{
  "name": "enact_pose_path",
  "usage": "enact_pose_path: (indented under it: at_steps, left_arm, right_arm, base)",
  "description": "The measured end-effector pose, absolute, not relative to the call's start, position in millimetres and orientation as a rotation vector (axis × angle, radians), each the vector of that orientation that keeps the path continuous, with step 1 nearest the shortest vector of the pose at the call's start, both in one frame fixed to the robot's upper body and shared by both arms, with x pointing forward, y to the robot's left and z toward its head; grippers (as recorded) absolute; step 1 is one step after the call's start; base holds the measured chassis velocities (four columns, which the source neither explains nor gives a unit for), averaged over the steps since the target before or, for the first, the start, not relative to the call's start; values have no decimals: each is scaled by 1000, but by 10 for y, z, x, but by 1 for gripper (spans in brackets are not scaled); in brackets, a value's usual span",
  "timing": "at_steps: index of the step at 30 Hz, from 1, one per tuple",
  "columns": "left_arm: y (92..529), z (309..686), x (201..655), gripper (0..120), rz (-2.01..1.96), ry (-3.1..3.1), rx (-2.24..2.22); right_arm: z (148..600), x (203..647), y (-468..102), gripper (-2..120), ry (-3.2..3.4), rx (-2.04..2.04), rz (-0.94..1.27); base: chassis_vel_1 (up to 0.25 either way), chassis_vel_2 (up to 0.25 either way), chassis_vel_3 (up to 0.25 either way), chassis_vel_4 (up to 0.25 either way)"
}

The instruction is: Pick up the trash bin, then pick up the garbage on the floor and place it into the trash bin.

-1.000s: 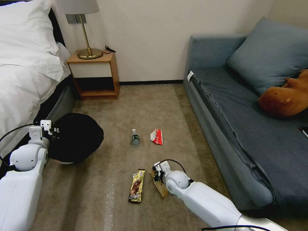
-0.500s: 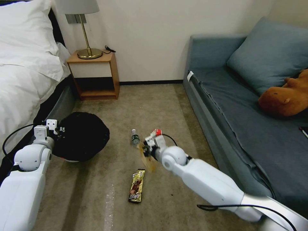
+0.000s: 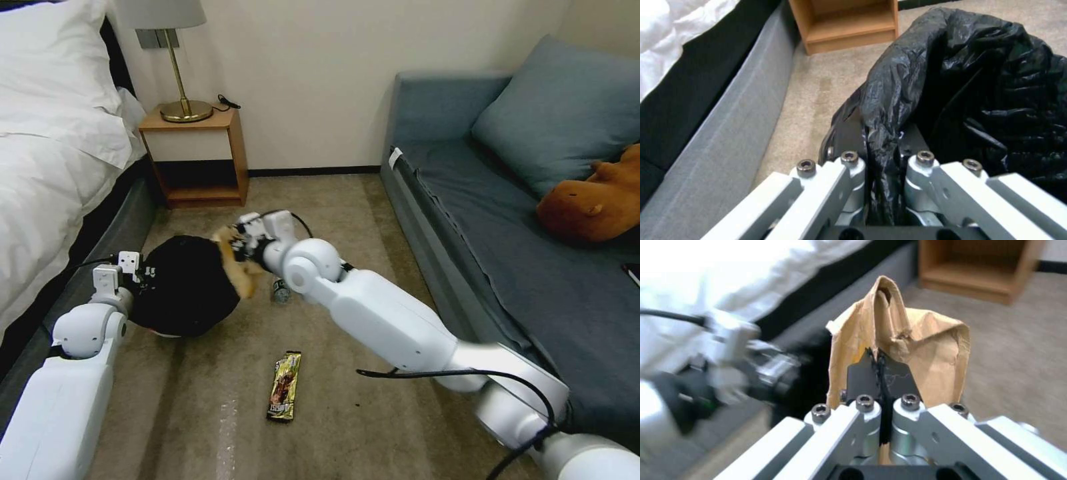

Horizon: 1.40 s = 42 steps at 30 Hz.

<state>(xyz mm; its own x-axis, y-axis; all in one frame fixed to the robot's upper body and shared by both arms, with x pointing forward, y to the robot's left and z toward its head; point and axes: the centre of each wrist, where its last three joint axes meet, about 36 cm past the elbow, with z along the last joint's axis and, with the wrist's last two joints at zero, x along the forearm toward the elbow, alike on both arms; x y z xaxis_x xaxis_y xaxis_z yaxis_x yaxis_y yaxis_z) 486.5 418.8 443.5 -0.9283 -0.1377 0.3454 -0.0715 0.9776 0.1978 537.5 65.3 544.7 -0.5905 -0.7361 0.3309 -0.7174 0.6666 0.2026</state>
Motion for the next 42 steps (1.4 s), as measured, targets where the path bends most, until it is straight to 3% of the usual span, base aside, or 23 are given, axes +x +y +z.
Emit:
enact_pose_path:
  at_steps: [7,17,27,29,34,42]
  left_arm:
    - [4065,4443,4799,7,-235,-2766,119]
    - [3976,4523,4755,7,-223,-2773,97]
    - [3957,4539,4746,7,-226,-2766,97]
    - [3956,4546,4744,7,-234,-2765,94]
    - [4017,4564,4747,7,-243,-2762,112]
    - [4379,4642,4730,7,-259,-2764,223]
  right_arm:
    - [5271,5284,1072,0,-2508,1222,-106]
    - [4968,5240,1200,0,-2543,1209,-135]
    - [4845,5227,1147,35,-2540,1193,-91]
    - [4838,5235,1126,47,-2537,1188,-77]
    - [4815,5277,1056,59,-2532,1163,-41]
    - [4462,5457,706,92,-2470,861,254]
  base:
    - [0,0,0,0]
    - [0,0,0,0]
    - [0,0,0,0]
    - [0,0,0,0]
    - [0,0,0,0]
    - [0,0,0,0]
